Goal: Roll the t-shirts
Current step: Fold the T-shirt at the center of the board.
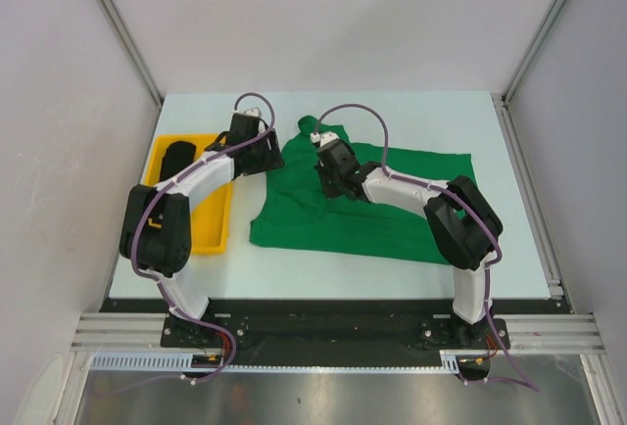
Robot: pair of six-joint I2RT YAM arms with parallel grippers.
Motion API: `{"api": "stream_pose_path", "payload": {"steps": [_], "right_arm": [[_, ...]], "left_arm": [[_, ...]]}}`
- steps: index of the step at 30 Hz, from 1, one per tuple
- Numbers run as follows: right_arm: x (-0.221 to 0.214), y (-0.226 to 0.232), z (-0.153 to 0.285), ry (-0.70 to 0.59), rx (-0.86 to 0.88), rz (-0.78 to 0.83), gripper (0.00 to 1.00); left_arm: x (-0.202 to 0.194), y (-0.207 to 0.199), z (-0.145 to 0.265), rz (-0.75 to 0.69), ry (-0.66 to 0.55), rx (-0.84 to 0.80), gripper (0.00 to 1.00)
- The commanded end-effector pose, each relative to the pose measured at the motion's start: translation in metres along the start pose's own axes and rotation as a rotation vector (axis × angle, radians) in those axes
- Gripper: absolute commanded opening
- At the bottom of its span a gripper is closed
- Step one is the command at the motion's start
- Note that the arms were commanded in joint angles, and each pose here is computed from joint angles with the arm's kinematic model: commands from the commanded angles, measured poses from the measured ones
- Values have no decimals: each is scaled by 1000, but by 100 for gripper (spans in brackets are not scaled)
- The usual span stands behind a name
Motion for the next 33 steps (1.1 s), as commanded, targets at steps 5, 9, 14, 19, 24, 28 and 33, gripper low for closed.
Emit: {"api": "stream_pose_path", "payload": {"steps": [5,9,14,19,24,28,33], "right_arm": [[5,-10,-1,10,-74,-77,2],[-1,-19,-1,44,-128,-128,2],[-2,-19,1,47,-139,-153,23],[15,-32,12,-13,-159,-217,42],[42,-63,20,-94,-123,-342,42],[63,-85,25,-181,-91,-405,42],[77,-128,28,-251,-108,-518,41]], "left_arm": [[17,-12,13,13,-61,-93,71],[23,-16,10,5,-75,-113,71],[28,-21,3,1,-82,-153,70],[42,-30,-3,-17,-148,-208,70],[68,-40,-31,-3,-221,-230,68],[88,-52,-60,18,-239,-260,66],[115,-62,-91,40,-250,-234,60]]}}
Point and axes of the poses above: each gripper's point midway between its finger pads, its own z axis back along the fingers, its own y axis along the line the jaws close on, x = y × z, the point moved 8 cm from there along z, back along the fingers, and after that the axes turned 1 degree about -z, right-handed, at the moved point
